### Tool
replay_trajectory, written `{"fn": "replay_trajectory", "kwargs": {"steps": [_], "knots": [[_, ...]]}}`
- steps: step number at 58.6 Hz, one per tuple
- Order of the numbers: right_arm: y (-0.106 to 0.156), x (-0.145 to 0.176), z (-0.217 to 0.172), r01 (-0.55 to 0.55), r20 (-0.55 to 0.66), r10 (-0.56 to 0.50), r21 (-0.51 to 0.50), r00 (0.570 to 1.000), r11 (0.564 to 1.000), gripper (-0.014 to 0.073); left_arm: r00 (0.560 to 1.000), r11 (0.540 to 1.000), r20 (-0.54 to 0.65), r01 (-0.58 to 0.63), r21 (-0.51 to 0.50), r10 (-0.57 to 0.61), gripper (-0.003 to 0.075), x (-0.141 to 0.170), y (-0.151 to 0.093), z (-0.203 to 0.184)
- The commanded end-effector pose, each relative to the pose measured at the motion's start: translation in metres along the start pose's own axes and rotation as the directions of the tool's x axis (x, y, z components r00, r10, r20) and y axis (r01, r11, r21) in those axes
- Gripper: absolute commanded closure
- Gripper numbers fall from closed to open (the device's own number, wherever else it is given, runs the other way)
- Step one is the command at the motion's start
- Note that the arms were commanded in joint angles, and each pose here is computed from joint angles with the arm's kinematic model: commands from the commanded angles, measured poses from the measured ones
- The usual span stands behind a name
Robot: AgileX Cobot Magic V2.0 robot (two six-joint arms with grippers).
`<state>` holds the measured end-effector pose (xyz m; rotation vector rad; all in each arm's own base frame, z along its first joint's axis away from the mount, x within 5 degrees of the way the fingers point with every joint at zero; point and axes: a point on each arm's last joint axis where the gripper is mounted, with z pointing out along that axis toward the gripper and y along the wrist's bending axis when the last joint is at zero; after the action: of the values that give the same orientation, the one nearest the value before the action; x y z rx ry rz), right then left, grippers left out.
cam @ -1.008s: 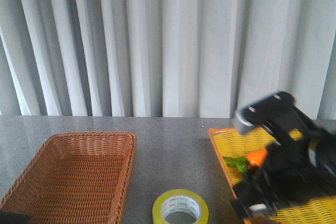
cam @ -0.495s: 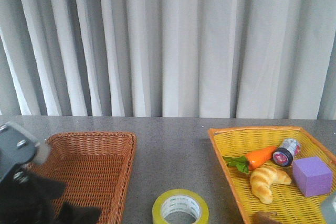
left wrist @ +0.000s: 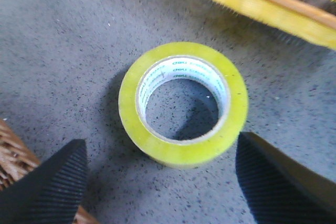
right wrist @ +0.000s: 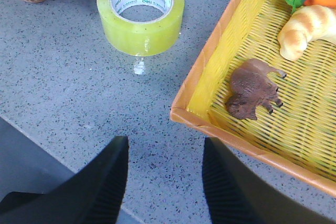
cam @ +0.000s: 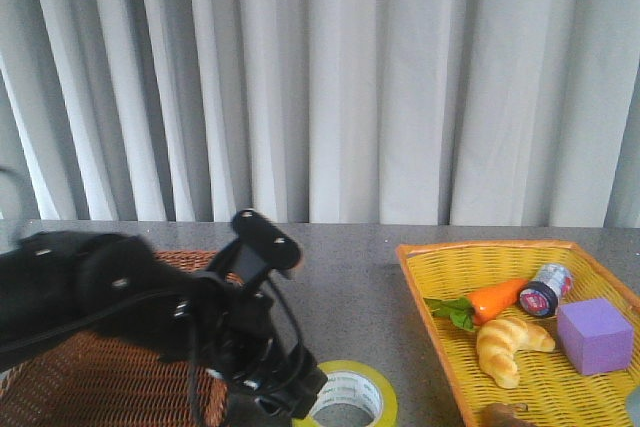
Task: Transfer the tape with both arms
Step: 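Reach the left gripper down and grasp the tape roll on the table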
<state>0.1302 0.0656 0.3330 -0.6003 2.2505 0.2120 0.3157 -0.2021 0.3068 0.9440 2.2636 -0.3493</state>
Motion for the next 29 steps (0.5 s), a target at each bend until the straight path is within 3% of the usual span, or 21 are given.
{"fn": "replay_trajectory", "kwargs": {"steps": [1, 29], "knots": [[-0.002, -0.011, -0.007, -0.005, 0.082, 0.004, 0.011, 0.997, 1.0, 0.0269, 1.0, 1.0, 0.018, 0.011, -0.029, -0.011, 0.018, -0.025, 0.005, 0.001], [-0.002, -0.011, -0.007, -0.005, 0.082, 0.004, 0.011, 0.997, 1.0, 0.0269, 0.993, 1.0, -0.114, -0.007, -0.019, 0.005, 0.0189, -0.045, 0.017, 0.08]]}}
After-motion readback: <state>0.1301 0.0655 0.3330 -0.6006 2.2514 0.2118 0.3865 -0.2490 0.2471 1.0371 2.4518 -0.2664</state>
